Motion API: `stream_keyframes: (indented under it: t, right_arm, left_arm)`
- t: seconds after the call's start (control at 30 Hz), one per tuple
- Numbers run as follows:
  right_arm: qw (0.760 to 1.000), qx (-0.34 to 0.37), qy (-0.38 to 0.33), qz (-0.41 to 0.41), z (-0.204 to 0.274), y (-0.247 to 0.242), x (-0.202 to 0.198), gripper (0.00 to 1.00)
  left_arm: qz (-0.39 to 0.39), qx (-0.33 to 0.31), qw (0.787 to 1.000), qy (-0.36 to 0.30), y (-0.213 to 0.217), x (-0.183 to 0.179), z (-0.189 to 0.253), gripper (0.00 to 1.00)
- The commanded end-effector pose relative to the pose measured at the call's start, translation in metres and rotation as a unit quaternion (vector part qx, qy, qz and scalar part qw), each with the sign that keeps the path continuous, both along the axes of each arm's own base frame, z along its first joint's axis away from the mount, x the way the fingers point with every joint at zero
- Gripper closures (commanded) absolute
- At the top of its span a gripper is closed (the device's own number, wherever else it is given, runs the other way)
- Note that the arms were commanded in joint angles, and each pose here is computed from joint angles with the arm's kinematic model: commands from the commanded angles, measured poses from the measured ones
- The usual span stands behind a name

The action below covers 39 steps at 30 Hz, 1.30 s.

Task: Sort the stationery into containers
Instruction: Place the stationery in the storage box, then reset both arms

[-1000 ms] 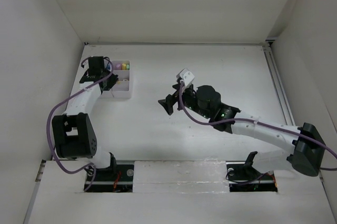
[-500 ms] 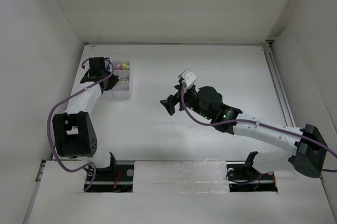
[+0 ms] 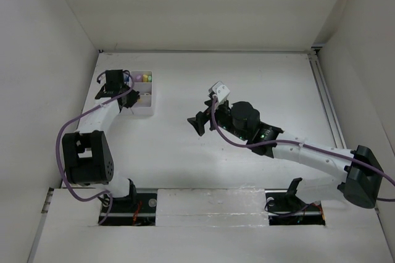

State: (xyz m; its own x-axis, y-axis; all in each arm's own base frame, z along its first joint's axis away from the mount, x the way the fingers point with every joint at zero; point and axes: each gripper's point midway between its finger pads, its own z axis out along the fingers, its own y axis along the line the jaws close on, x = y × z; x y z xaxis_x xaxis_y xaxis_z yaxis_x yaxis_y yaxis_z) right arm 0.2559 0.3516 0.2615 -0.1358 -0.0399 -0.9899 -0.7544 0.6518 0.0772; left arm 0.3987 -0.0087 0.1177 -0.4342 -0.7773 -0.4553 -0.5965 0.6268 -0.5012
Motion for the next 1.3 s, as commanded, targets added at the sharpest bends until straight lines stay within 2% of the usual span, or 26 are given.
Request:
stream_keyframes:
  t: [0.0,0.17,0.5,0.7,0.87,1.0,1.03,1.1,1.13,1.17,1.27]
  right_arm:
    - [1.0,0.012,-0.003,-0.001,0.005,0.001,-0.002,0.0]
    - [1.0,0.016,-0.006,-0.001,0.009,0.0,-0.002,0.0]
    - [1.0,0.016,-0.005,0.003,0.009,0.001,-0.004,0.0]
    - [1.0,0.016,-0.005,0.003,0.008,-0.001,-0.005,0.0]
    - [1.0,0.022,-0.01,-0.006,0.026,-0.005,-0.004,0.0]
    - [0.999,0.008,0.004,-0.05,0.038,-0.016,0.004,0.0]
    - [0.998,0.004,0.011,-0.064,0.04,-0.02,0.006,0.0]
    - [0.993,-0.029,0.035,-0.109,0.032,-0.037,0.011,0.0]
    - [0.991,-0.018,0.038,-0.125,0.049,-0.044,0.011,0.0]
    - [0.988,-0.042,0.053,-0.14,0.043,-0.057,0.008,0.0]
    - [0.978,-0.035,0.058,-0.198,0.069,-0.092,0.004,0.0]
  left_arm:
    - [0.001,-0.003,1.0,-0.009,0.0,0.003,0.001,1.0]
    - [0.001,-0.003,1.0,-0.009,0.0,0.003,0.001,0.94]
    - [-0.009,-0.007,1.0,-0.014,-0.003,0.004,0.002,0.69]
    - [-0.016,-0.014,1.0,-0.02,-0.007,0.003,0.007,0.69]
    - [-0.031,-0.011,0.998,-0.057,-0.01,-0.002,0.042,0.68]
    - [-0.037,0.009,0.994,-0.103,-0.007,-0.012,0.09,0.56]
    - [-0.038,0.018,0.993,-0.112,-0.006,-0.016,0.1,0.48]
    - [-0.051,0.045,0.988,-0.141,-0.003,-0.03,0.132,0.38]
    - [-0.049,0.06,0.986,-0.15,0.001,-0.036,0.142,0.34]
    - [-0.039,0.08,0.983,-0.159,0.008,-0.043,0.153,0.25]
    - [-0.022,0.132,0.973,-0.188,0.023,-0.073,0.187,0.14]
